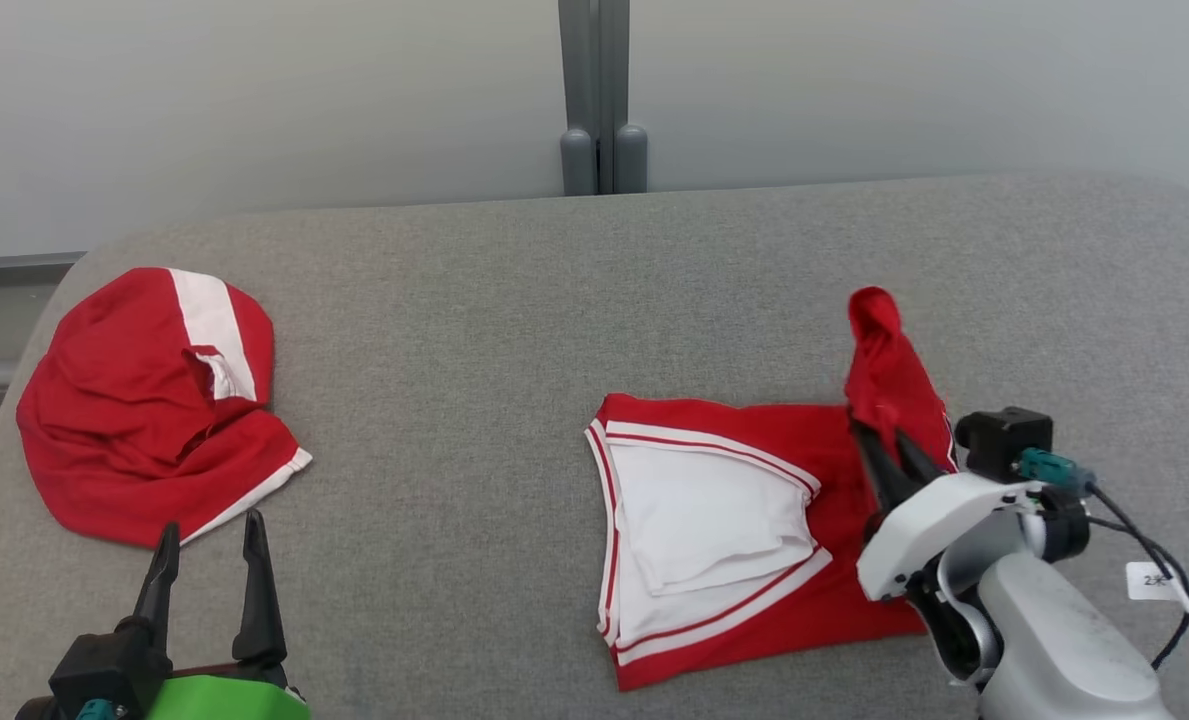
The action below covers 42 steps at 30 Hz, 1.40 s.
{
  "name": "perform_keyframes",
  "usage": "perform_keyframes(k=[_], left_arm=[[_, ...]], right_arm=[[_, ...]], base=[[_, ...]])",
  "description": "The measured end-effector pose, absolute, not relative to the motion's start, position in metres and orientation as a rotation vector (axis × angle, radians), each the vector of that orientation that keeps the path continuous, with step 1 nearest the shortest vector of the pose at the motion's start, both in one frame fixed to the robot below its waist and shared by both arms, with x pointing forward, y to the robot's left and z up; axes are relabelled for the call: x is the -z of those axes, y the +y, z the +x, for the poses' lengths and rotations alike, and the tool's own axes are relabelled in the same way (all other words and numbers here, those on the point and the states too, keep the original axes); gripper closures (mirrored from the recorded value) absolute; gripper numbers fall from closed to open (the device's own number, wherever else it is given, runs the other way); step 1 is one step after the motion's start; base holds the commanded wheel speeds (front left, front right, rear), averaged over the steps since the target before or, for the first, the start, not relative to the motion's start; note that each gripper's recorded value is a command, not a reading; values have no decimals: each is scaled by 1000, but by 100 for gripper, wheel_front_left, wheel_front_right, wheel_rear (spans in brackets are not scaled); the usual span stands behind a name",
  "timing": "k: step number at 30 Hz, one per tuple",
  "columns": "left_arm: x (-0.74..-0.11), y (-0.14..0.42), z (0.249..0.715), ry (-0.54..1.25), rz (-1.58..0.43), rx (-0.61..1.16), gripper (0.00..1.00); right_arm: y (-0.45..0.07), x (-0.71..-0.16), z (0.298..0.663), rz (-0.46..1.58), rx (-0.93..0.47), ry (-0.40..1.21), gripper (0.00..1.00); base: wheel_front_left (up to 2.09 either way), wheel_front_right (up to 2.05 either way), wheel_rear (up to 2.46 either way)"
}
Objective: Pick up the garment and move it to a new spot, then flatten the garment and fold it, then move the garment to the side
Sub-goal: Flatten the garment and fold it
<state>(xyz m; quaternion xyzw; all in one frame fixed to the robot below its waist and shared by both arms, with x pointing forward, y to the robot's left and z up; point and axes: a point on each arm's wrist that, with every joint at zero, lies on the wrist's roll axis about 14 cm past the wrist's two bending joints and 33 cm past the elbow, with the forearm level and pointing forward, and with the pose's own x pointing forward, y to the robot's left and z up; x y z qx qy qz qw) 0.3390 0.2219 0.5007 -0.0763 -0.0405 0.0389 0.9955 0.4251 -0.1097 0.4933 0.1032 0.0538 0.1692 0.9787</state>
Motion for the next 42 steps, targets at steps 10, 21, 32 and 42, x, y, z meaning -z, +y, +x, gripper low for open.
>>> perform_keyframes(k=[10, 21, 32, 42], left_arm=[[-497, 226, 332, -71, -158, -96, 0], [-494, 234, 330, -62, -161, -124, 0], [-498, 225, 334, -74, -169, -93, 0], [-504, 213, 342, -89, -170, -53, 0]], right_arm=[[-21, -485, 401, 271, -534, 168, 100], [11, -460, 394, 279, -591, 241, 0], [-41, -499, 423, 271, -455, 65, 0], [-119, -533, 421, 230, -284, -94, 0]], base=[[0, 0, 0], [0, 0, 0], [0, 0, 0], [0, 0, 0]])
